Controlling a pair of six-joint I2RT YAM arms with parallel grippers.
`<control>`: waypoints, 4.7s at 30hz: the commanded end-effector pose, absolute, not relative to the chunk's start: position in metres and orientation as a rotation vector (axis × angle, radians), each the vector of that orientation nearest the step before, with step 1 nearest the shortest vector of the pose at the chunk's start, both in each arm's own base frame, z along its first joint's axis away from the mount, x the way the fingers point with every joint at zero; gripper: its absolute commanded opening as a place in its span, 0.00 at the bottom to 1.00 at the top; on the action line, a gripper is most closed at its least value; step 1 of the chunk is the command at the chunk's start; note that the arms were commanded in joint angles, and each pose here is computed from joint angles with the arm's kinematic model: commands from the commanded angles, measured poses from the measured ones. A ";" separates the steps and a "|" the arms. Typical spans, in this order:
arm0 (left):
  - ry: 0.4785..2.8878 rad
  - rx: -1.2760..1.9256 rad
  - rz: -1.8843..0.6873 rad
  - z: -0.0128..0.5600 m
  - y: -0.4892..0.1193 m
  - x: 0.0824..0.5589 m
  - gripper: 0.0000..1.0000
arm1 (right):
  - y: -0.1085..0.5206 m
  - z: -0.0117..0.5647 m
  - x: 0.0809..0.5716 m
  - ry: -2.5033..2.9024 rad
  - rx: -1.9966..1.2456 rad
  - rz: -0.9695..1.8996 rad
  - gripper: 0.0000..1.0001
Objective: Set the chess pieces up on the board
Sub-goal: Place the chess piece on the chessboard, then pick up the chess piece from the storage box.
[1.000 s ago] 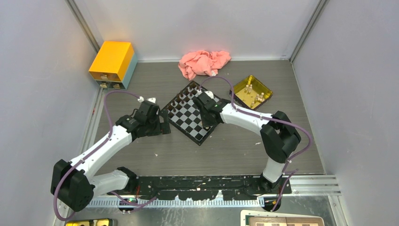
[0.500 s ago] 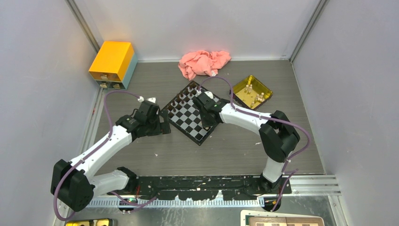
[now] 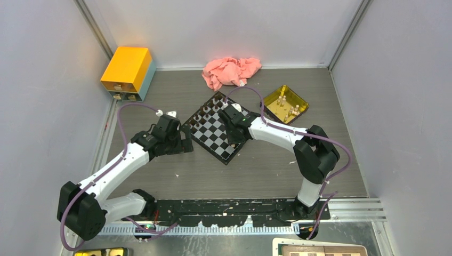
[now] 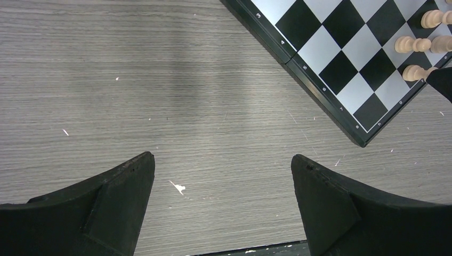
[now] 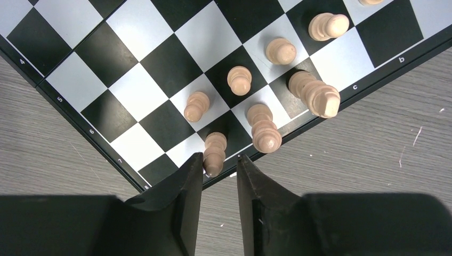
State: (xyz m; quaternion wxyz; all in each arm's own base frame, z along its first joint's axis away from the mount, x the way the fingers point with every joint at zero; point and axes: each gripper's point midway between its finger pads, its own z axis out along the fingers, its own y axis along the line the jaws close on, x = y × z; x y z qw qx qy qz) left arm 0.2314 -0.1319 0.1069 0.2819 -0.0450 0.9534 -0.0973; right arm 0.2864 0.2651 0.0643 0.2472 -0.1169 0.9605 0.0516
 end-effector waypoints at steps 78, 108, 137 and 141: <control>2.499 -0.111 -0.310 0.117 -0.139 0.239 1.00 | 0.277 0.118 0.302 2.498 -0.353 0.225 0.34; 2.504 -0.147 -0.240 0.117 -0.134 0.247 1.00 | 0.051 0.159 0.500 2.314 0.404 -0.093 0.56; 2.552 -0.128 -0.179 0.104 -0.134 0.254 1.00 | 0.016 0.107 0.533 2.356 0.513 -0.055 0.46; 2.555 -0.129 -0.177 0.103 -0.134 0.254 1.00 | 0.015 0.101 0.531 2.369 0.518 -0.053 0.44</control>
